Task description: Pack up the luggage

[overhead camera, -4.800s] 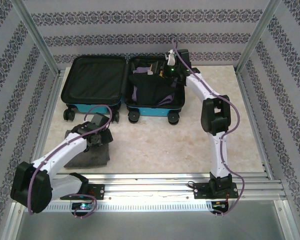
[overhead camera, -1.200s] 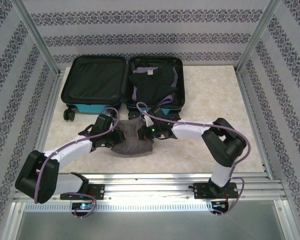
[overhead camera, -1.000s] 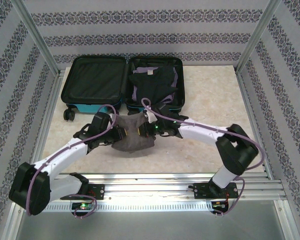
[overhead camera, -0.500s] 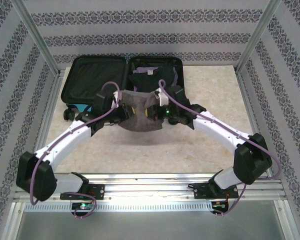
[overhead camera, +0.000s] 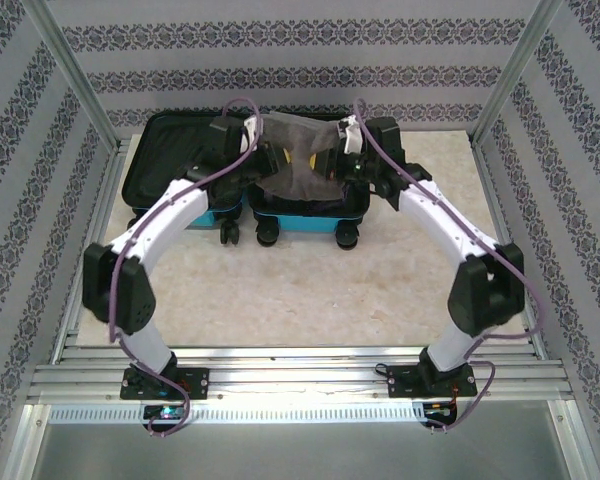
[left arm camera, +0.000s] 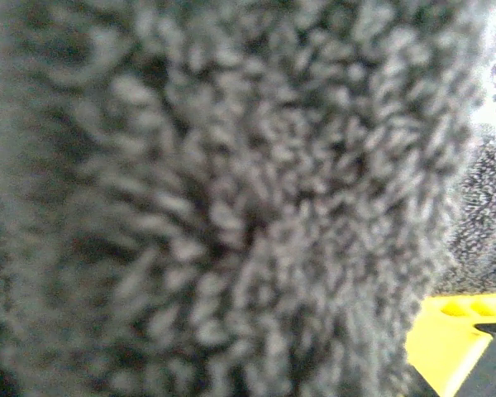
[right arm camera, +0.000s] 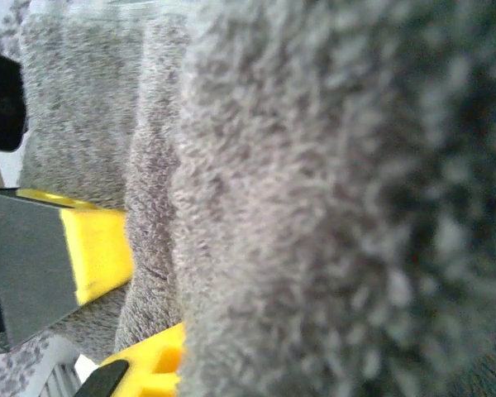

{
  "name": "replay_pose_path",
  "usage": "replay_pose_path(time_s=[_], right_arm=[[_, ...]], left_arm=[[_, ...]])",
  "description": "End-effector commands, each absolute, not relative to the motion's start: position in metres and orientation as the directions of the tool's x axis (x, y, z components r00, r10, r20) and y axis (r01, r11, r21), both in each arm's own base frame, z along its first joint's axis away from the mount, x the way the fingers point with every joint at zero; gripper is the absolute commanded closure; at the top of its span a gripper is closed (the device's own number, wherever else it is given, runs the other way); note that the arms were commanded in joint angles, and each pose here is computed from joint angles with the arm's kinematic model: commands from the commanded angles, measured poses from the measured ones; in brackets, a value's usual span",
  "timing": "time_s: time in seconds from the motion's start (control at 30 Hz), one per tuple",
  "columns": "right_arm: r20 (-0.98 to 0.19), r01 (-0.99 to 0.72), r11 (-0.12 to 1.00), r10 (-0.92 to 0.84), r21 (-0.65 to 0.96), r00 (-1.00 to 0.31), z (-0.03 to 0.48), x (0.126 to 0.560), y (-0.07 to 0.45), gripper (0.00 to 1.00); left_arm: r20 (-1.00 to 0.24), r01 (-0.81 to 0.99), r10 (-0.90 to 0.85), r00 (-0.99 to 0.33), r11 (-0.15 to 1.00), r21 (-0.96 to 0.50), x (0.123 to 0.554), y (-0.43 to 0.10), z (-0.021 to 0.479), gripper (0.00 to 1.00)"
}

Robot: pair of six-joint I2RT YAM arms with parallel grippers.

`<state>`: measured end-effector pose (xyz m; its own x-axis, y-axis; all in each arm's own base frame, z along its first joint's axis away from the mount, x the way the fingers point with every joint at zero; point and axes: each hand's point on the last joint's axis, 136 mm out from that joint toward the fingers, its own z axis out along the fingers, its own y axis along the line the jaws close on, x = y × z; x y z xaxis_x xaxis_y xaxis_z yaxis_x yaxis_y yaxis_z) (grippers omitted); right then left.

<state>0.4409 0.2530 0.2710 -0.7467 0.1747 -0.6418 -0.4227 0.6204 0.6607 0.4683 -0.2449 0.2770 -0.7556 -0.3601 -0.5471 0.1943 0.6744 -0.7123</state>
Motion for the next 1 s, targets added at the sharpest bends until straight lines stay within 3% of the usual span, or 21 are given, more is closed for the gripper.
replay_pose_path(time_s=[0.0,0.2,0.43,0.53,0.6,0.63,0.77,0.97], right_arm=[[-0.582,-0.410,0.536,0.195,0.737,-0.790,0.259,0.467,0.260,1.00],[-0.493,-0.293,0.543,0.266,0.786,-0.829,0.204,0.534,0.237,1.00],[-0.437,-0.164,0.655,0.277,0.738,-0.856,0.131,0.580,0.209,1.00],[-0.423,-0.114,0.700,0.286,0.705,-0.860,0.108,0.588,0.196,1.00],[-0.418,-0.093,0.728,0.279,0.679,-0.865,0.096,0.589,0.191,1.00],[-0.418,-0.088,0.743,0.272,0.664,-0.867,0.091,0.589,0.190,0.96],[-0.426,-0.094,0.769,0.243,0.632,-0.871,0.082,0.588,0.187,0.78],[-0.484,-0.150,0.765,0.231,0.626,-0.844,0.114,0.586,0.181,0.52]], left_arm=[[-0.601,0.322,-0.366,-0.711,0.590,-0.741,0.506,-0.258,0.302,1.00],[-0.536,0.309,-0.403,-0.742,0.504,-0.807,0.576,-0.264,0.258,1.00],[-0.510,0.223,-0.369,-0.777,0.595,-0.772,0.627,-0.268,0.181,0.97],[-0.498,0.167,-0.372,-0.783,0.645,-0.745,0.635,-0.262,0.158,0.81],[-0.500,0.133,-0.372,-0.782,0.684,-0.717,0.636,-0.255,0.148,0.65],[-0.502,0.115,-0.370,-0.781,0.706,-0.699,0.636,-0.250,0.143,0.56],[-0.517,0.116,-0.340,-0.786,0.740,-0.662,0.632,-0.245,0.141,0.41],[-0.571,0.123,-0.316,-0.758,0.790,-0.600,0.627,-0.229,0.168,0.33]])
